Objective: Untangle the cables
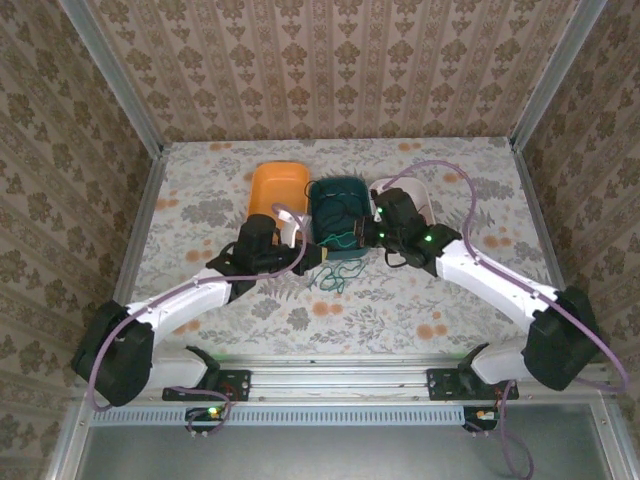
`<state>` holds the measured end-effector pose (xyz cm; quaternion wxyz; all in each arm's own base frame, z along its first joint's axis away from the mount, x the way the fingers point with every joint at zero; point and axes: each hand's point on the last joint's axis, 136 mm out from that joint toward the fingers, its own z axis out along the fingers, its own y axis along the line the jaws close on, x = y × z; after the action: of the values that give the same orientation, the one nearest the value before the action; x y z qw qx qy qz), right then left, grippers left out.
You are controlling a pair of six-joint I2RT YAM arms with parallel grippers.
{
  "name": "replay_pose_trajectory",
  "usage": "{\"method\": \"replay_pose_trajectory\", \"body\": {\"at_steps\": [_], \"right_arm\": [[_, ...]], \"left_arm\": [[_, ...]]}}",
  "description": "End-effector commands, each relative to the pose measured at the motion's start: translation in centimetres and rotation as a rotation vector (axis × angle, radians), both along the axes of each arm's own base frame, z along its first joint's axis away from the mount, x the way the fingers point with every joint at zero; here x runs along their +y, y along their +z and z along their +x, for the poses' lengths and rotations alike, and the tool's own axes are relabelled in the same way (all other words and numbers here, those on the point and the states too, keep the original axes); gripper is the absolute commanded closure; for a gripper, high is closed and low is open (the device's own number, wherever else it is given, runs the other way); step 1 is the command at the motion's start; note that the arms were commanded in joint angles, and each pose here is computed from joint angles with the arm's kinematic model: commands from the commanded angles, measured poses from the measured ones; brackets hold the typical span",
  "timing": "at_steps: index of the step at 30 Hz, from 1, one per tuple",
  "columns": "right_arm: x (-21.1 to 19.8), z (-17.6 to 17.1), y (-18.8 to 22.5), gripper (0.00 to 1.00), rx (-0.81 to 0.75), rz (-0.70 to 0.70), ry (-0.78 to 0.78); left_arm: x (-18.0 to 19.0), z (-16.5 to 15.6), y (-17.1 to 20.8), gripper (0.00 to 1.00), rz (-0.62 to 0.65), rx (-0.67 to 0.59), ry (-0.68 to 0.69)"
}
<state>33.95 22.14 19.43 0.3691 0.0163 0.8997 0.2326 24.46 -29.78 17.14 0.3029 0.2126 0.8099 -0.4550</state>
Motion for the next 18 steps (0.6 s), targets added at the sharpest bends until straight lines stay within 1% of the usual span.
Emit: {"method": "replay_pose_trajectory", "body": {"at_steps": [1,5,6,8,12,14,17,18], "right_arm": [[-1.7,1.2,2.5,0.97,-0.080,0.082,-0.107],[-0.7,0.9,3.4,0.98,-0.091,0.170,-0.061],[-0.3,1.0,3.8,0.98,-0.101,0.208,-0.046],[0.6,0.9,4.6,0.98,-0.115,0.281,-0.008],[2.2,0.6,6.5,0.98,-0.147,0.389,0.065],[2.4,0.6,6.9,0.98,-0.144,0.407,0.070],[2.1,0.8,6.6,0.97,-0.130,0.388,0.055],[2.0,0.8,6.3,0.94,-0.118,0.369,0.047]], "left_arm": [[-0.4,-0.3,-0.8,1.00,-0.030,0.049,-0.034],[-1.0,-0.4,-1.7,1.00,-0.030,0.083,-0.068],[-1.3,-0.8,-1.7,1.00,-0.039,0.100,-0.101],[-1.6,-0.8,-1.9,1.00,-0.037,0.111,-0.116],[-1.5,-0.2,-2.7,1.00,-0.022,0.128,-0.102],[-1.0,0.5,-2.9,1.00,-0.031,0.135,-0.070],[-0.1,1.7,-2.0,1.00,-0.096,0.128,-0.013],[0.2,2.0,-1.6,1.00,-0.120,0.127,0.004]]}}
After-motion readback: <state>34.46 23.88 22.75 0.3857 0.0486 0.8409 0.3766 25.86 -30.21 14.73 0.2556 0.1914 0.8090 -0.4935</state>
